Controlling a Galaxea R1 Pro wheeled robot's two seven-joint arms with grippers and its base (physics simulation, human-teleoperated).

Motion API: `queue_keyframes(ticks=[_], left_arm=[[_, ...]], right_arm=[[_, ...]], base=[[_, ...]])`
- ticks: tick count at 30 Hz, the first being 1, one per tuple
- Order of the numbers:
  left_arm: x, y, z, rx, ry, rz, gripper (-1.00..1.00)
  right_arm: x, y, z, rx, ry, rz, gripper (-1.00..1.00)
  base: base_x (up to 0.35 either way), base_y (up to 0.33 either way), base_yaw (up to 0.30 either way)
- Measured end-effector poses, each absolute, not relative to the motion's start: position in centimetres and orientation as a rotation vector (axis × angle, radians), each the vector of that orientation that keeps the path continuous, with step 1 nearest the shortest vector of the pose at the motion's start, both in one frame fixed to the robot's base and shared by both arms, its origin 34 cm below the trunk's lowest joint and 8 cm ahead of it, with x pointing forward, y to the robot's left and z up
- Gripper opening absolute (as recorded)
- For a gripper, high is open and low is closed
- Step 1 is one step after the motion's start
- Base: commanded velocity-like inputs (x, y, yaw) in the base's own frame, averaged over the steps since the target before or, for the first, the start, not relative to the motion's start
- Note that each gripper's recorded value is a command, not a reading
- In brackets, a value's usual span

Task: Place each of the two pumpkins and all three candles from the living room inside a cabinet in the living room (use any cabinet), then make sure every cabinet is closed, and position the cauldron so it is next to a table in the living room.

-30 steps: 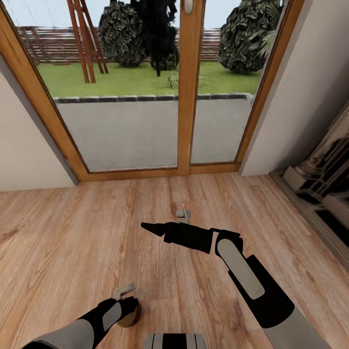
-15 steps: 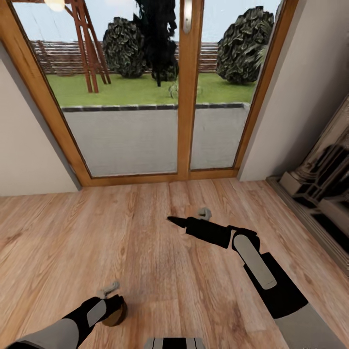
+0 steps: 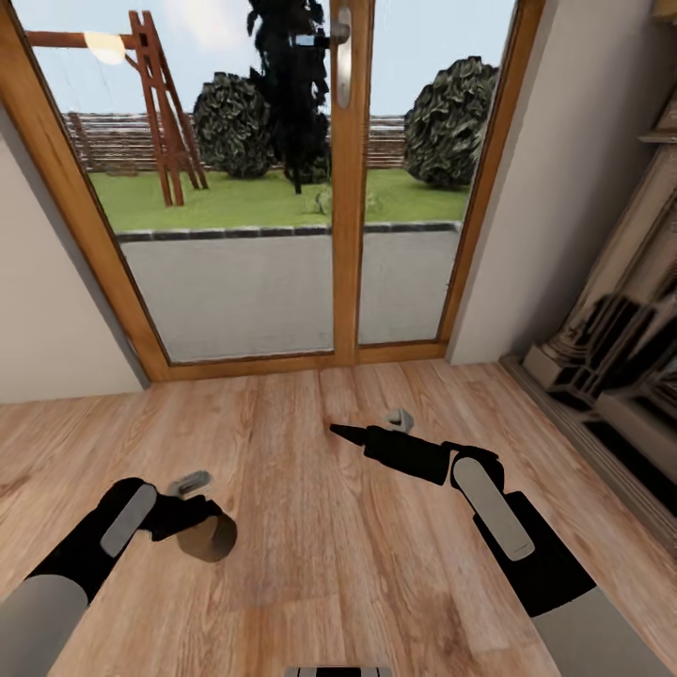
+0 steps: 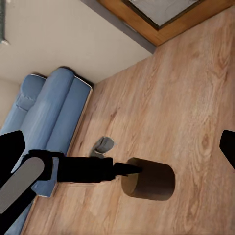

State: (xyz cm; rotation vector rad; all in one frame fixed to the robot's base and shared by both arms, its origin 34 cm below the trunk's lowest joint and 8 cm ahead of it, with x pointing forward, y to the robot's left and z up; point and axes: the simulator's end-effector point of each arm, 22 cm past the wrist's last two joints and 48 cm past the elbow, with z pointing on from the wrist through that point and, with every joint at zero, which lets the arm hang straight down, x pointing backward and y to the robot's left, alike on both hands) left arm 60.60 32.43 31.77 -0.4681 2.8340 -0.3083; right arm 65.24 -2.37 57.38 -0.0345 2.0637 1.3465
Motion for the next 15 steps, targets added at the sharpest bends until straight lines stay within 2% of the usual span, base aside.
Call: queue_keyframes(ticks=[5,10,15], left_arm=[[60.1,33.4,33.1,-0.48,2.834,-0.309,-1.0],[60.4,33.2,34.2,-0.476,2.815,-0.32,-1.0],[60.7,32.7,35.3,-0.472,2.794,-0.34,-1.0]], right_arm=[[65.1,-2.3,58.5,-0.049,2.049,1.341,1.0],[64.9,-2.3,59.8,-0.063,2.032,1.332,1.0],[64.7,-2.3,61.1,-0.077,2.014,1.326,1.0]], base=[[-0.216,0.0,-0.018],[-0.213,0.0,-0.163],[-0.021,0.0,-0.014]])
